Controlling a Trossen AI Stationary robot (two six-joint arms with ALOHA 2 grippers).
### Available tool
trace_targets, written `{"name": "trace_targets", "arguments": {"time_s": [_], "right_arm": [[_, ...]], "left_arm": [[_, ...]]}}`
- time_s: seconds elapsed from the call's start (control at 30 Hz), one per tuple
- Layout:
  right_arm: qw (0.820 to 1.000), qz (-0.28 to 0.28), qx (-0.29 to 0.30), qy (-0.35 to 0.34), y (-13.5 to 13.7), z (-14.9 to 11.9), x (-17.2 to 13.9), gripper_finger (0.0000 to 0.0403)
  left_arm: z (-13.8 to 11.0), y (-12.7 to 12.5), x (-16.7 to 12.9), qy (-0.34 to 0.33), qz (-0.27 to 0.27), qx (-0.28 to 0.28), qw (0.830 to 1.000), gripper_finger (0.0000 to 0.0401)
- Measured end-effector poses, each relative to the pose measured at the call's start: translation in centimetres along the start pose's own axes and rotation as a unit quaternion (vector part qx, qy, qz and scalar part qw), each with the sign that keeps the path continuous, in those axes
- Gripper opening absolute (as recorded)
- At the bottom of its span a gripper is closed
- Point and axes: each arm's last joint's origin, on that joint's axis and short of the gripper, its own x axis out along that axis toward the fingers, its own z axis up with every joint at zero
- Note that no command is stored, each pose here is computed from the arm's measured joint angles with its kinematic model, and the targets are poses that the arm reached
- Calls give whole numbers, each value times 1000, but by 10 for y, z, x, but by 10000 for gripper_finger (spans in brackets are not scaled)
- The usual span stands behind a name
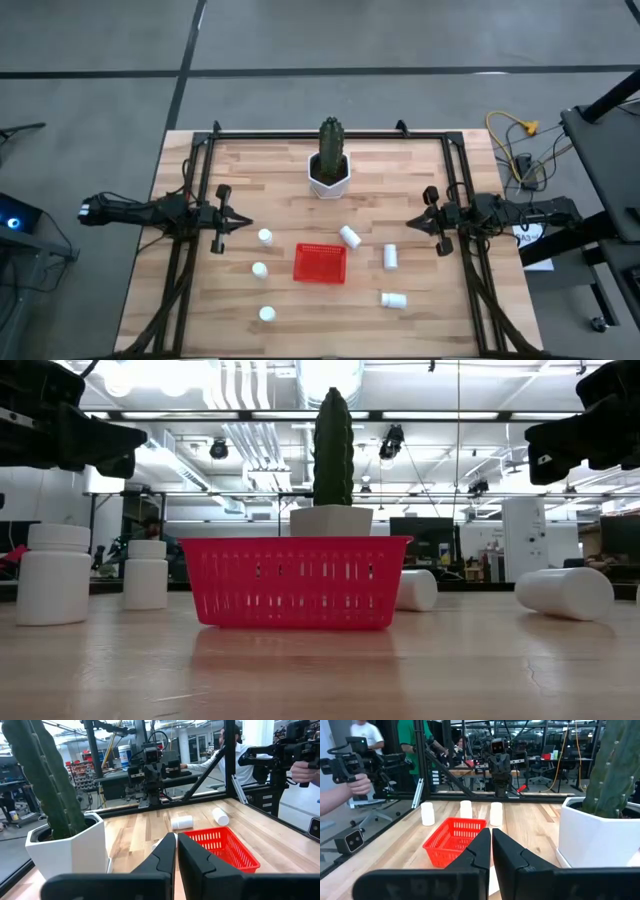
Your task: Pick and place pill bottles into a basket
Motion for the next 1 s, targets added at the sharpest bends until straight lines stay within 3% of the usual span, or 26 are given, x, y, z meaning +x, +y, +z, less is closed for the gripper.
{"name": "trace_targets", "arguments": {"time_s": [1.0], "right_arm": [[999,4,39,-34,0,7,0,9]], "left_arm": [[0,0,0,0,0,-1,1000,2]]}}
